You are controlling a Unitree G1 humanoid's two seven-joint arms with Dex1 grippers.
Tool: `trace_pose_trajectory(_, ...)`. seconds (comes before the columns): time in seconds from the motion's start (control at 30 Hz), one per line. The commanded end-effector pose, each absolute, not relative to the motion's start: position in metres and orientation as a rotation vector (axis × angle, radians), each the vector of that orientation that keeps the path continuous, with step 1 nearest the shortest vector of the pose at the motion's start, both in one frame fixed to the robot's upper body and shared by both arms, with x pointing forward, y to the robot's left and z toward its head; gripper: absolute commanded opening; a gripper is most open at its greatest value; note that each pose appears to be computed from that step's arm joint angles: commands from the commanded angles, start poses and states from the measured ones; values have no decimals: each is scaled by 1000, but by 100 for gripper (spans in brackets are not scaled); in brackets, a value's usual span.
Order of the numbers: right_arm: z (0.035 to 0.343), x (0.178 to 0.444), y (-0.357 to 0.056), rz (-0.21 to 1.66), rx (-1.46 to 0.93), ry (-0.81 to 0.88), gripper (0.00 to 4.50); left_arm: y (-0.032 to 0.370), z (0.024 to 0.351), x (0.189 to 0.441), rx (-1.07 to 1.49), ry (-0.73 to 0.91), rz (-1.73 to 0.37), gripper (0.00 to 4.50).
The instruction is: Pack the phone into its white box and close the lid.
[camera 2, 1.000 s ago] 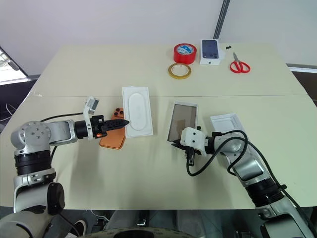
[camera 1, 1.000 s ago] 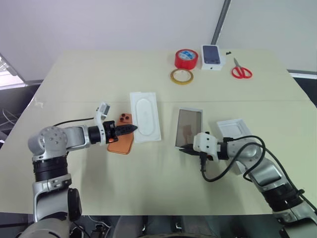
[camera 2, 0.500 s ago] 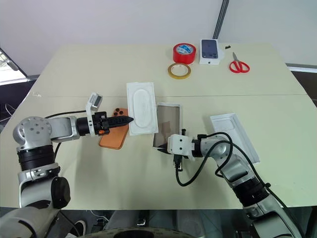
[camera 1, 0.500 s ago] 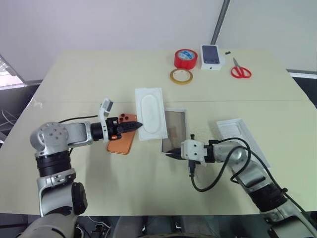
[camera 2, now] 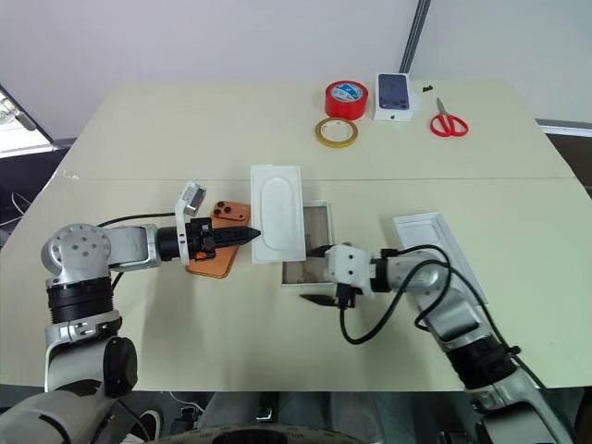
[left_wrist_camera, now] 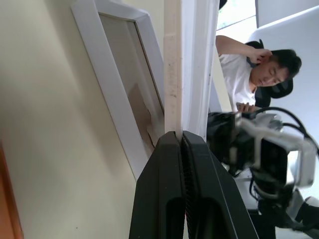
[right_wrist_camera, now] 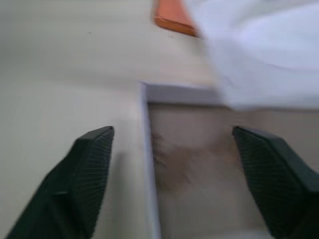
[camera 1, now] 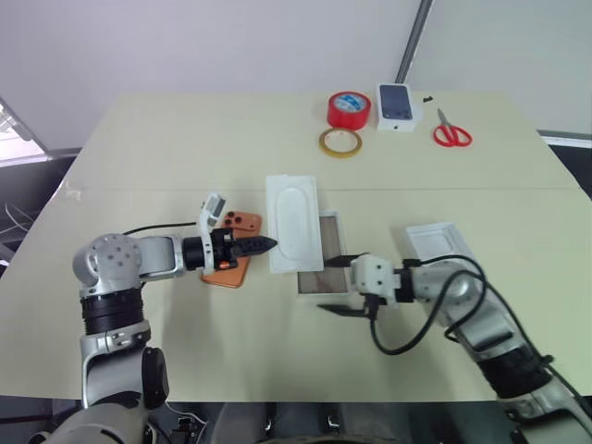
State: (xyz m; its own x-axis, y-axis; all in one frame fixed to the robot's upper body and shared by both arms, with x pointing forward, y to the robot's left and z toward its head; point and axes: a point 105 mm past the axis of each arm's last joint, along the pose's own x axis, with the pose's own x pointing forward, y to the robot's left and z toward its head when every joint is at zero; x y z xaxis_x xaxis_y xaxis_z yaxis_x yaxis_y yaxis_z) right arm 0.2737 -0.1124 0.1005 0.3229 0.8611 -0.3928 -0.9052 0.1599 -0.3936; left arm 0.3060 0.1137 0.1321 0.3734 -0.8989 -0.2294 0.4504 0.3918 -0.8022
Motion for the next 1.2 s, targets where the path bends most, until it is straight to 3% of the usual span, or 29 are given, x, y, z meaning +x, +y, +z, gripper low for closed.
trace_pose_trajectory(0.03,117,272,-135,1204,-619,73,397,110,139,303,-701,713,-1000,0)
trace_pose_trajectory(0.3,137,277,-176,1047,-518,62,397,100,132,298,-723,744,-1026,0)
trace_pose_trajectory(0.43,152,279,-175,1028,-433,4,397,93,125,296,-725,768,-1029,0)
trace_pose_trajectory(0.73,148,281,-167,1027,-441,-3,397,84,115,293,-720,801,-1038,0)
trace_pose_trajectory(0.77,147,281,-167,1026,-444,-3,401,83,115,295,-717,793,-1031,63)
trace_pose_trajectory(0.83,146,282,-167,1024,-444,-3,401,84,116,297,-718,789,-1024,132)
trace_pose_trajectory(1.0,144,281,-166,1024,-447,0,401,85,117,299,-700,774,-1012,389)
trace_pose_trajectory(1.2,148,289,-156,1009,-411,-22,401,88,130,302,-603,665,-1035,389)
